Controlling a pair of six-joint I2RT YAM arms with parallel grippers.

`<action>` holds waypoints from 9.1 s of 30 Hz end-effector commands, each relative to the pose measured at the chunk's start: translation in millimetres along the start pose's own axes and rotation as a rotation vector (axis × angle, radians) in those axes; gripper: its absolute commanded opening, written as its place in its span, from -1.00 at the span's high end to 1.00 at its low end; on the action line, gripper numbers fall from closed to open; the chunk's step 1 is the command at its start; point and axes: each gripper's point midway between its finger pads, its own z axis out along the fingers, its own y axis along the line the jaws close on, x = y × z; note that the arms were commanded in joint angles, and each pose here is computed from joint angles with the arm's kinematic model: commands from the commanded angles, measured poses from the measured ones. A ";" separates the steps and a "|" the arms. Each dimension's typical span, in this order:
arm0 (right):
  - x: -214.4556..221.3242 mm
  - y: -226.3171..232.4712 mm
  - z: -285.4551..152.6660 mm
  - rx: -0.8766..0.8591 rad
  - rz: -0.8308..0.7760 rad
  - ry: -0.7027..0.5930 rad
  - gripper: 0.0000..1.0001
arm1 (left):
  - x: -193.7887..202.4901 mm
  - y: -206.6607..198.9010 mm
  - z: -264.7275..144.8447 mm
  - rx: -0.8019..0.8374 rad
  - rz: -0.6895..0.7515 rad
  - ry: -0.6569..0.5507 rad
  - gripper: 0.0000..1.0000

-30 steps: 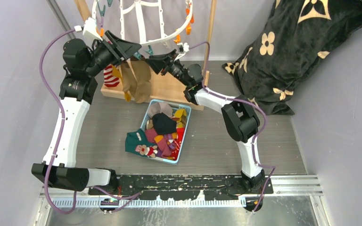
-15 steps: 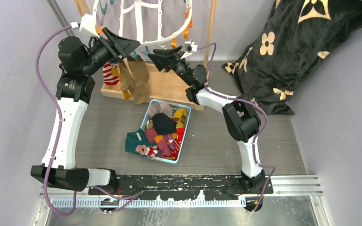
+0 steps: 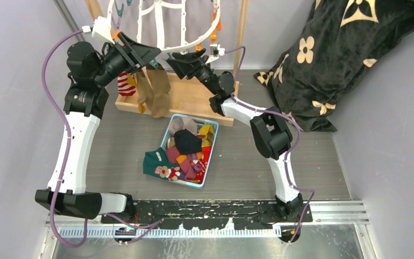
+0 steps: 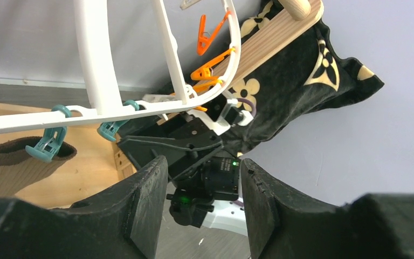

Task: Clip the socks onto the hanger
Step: Open the clamp at the hanger, then pick up the sock from the bin, then clamp the sock onto the hanger.

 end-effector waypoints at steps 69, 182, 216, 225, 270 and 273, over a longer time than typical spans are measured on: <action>10.3 99.7 42.3 -0.004 -0.116 0.036 0.71 | -2.6 27.1 -20.2 -0.200 0.173 -0.019 -0.26; 84.6 116.6 -183.1 0.302 -0.210 0.915 0.66 | -19.2 40.4 -4.6 -0.258 0.247 -0.116 0.89; 148.4 92.1 -217.0 0.293 0.040 1.138 0.30 | -17.0 39.9 -6.3 -0.255 0.248 -0.111 0.89; 148.3 77.4 -206.7 0.322 -0.017 1.082 0.65 | -17.0 40.4 -5.2 -0.255 0.242 -0.110 0.89; -8.0 115.8 -3.1 0.278 -0.680 0.219 0.98 | -22.6 29.0 -8.8 -0.222 0.231 -0.144 0.90; -8.4 115.9 -1.1 0.278 -0.680 0.221 0.98 | -22.0 28.6 -8.3 -0.219 0.228 -0.142 0.90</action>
